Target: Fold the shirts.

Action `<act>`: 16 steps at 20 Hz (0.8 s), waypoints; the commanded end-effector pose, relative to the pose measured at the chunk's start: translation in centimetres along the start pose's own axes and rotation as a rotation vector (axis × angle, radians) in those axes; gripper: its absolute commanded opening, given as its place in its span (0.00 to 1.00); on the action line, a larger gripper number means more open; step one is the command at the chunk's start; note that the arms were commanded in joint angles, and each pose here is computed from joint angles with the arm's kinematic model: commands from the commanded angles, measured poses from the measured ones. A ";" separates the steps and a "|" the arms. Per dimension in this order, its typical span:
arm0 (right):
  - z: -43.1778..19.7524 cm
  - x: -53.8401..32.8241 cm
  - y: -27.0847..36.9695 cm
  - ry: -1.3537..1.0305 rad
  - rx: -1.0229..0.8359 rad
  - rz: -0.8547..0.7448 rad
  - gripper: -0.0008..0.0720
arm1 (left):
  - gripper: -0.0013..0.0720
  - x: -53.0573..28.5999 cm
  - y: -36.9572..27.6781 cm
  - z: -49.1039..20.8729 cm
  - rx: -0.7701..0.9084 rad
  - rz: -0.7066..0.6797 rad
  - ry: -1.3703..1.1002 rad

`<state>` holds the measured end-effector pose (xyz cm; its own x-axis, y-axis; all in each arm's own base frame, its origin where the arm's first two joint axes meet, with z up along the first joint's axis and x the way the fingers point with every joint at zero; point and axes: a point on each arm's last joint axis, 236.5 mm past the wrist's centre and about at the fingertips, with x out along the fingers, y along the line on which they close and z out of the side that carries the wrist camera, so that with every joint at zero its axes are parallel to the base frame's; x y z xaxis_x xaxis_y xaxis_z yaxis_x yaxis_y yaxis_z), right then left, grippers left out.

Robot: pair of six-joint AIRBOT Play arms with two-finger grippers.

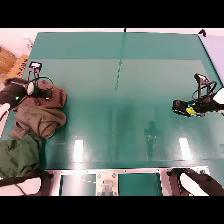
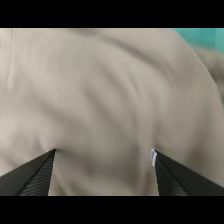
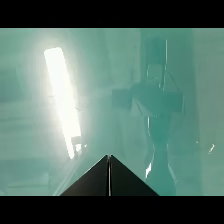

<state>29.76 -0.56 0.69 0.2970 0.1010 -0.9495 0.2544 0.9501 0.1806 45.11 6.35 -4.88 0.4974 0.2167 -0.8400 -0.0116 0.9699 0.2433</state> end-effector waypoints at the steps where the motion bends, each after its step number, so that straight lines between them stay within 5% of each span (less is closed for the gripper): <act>1: 0.1 0.0 0.0 -0.004 0.000 0.001 0.03 | 0.90 4.5 0.7 1.1 0.001 0.003 -0.014; 4: 0.1 0.0 0.0 -0.005 0.000 0.000 0.03 | 0.05 5.3 0.9 1.3 0.013 0.011 0.023; 9: 0.2 0.0 0.0 -0.006 0.000 0.001 0.03 | 0.05 -1.6 1.1 7.4 0.044 -0.030 0.009; 16: 3.4 -2.9 0.9 -0.105 -0.017 0.015 0.03 | 0.05 -25.8 -11.7 17.9 0.157 -0.422 -0.342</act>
<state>31.31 -0.82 2.88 0.3568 0.0905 -0.9298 0.2429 0.9521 0.1859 51.67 -4.75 15.88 0.6829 -0.0441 -0.7292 0.1936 0.9734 0.1225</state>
